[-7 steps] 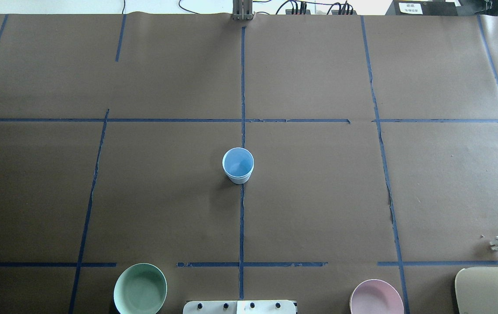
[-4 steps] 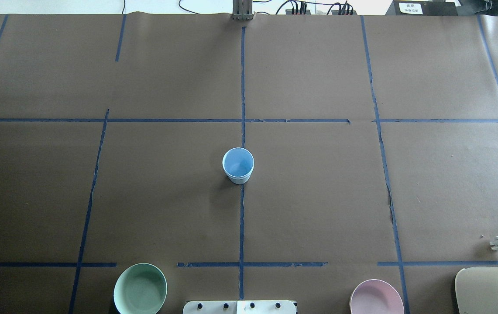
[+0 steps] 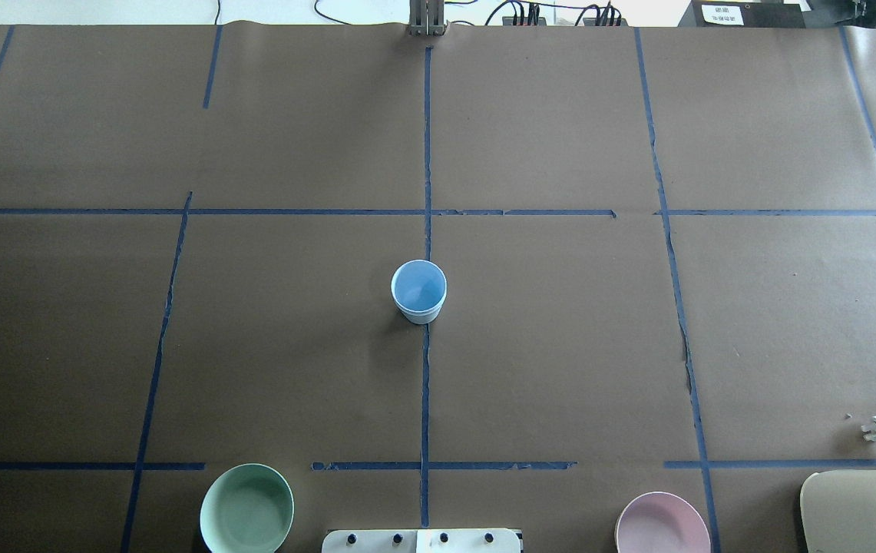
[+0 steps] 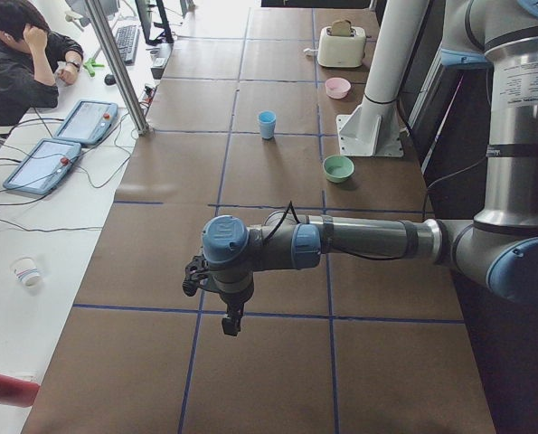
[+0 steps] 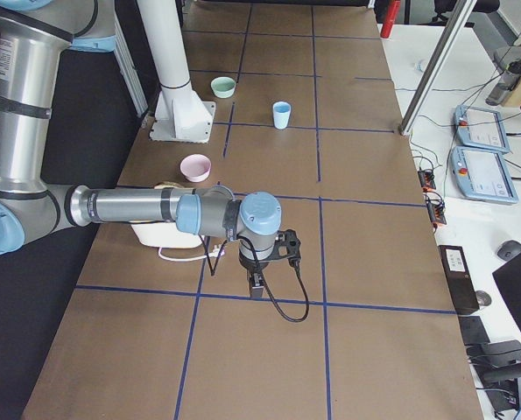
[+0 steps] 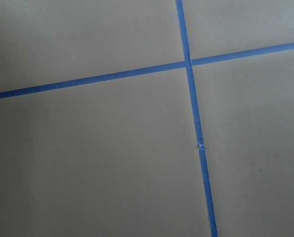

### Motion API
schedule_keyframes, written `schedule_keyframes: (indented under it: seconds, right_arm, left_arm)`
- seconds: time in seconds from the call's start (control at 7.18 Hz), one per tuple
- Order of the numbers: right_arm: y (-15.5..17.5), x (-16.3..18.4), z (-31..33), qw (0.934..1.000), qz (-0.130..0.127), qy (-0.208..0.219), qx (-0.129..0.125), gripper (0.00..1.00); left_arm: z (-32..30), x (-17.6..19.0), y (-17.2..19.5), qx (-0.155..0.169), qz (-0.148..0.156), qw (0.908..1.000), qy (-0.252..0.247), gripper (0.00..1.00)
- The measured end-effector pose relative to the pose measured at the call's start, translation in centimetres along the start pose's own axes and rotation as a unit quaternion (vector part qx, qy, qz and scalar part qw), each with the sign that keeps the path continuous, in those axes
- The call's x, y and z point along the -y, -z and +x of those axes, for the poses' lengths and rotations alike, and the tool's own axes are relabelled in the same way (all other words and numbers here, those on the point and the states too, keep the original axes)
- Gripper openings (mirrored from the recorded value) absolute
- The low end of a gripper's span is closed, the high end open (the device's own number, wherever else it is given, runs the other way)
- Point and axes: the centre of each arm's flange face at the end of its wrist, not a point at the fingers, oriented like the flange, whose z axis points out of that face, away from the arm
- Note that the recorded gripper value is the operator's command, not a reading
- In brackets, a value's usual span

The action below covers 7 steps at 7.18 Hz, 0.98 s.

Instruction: Stack blue cups with both arms

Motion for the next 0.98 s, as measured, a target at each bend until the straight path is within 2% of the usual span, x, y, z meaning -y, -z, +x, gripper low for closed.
schedule_keyframes:
  seconds: [0.98]
  right_arm:
    - [-0.18, -0.01, 0.0, 1.0, 0.0, -0.002, 0.009, 1.0]
  left_arm:
    - [0.01, -0.53, -0.17, -0.002, 0.0, 1.0, 0.001, 1.0]
